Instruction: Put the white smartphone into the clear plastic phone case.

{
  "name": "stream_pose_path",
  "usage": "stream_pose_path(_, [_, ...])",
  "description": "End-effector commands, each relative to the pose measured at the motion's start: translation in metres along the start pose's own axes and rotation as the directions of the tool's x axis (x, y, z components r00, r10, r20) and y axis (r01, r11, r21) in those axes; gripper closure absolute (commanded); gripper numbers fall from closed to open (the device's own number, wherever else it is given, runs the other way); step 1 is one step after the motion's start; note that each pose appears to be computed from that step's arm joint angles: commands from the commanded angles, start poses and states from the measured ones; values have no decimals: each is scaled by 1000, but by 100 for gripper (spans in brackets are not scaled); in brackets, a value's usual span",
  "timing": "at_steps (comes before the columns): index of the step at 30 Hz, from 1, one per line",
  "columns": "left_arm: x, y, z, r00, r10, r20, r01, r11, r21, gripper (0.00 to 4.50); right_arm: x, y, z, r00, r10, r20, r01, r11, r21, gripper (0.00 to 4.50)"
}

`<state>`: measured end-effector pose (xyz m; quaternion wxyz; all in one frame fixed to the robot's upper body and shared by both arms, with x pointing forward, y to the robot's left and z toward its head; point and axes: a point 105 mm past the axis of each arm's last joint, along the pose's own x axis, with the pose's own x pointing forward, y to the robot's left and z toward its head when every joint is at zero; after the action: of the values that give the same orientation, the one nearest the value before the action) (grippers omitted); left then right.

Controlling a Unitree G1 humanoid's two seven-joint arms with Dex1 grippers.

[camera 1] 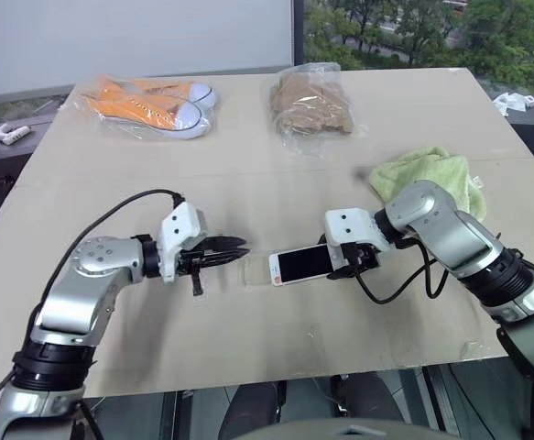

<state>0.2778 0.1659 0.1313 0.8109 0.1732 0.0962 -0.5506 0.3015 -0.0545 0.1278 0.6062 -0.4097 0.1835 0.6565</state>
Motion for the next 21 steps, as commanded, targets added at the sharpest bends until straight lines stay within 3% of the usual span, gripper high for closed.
stream_pose_path(1, [9,-1,5,1000,-31,4,31,999,41,445,-4,-6,12,999,-43,0,43,998,-37,161])
stream_pose_path(9, [27,1,2,997,-74,-10,75,995,67,445,-1,-11,7,996,-60,-62,61,998,9,161])
stream_pose_path(21, [46,-10,1,988,-149,-24,151,986,66,445,5,2,14,998,6,-58,-7,1000,-21,161])
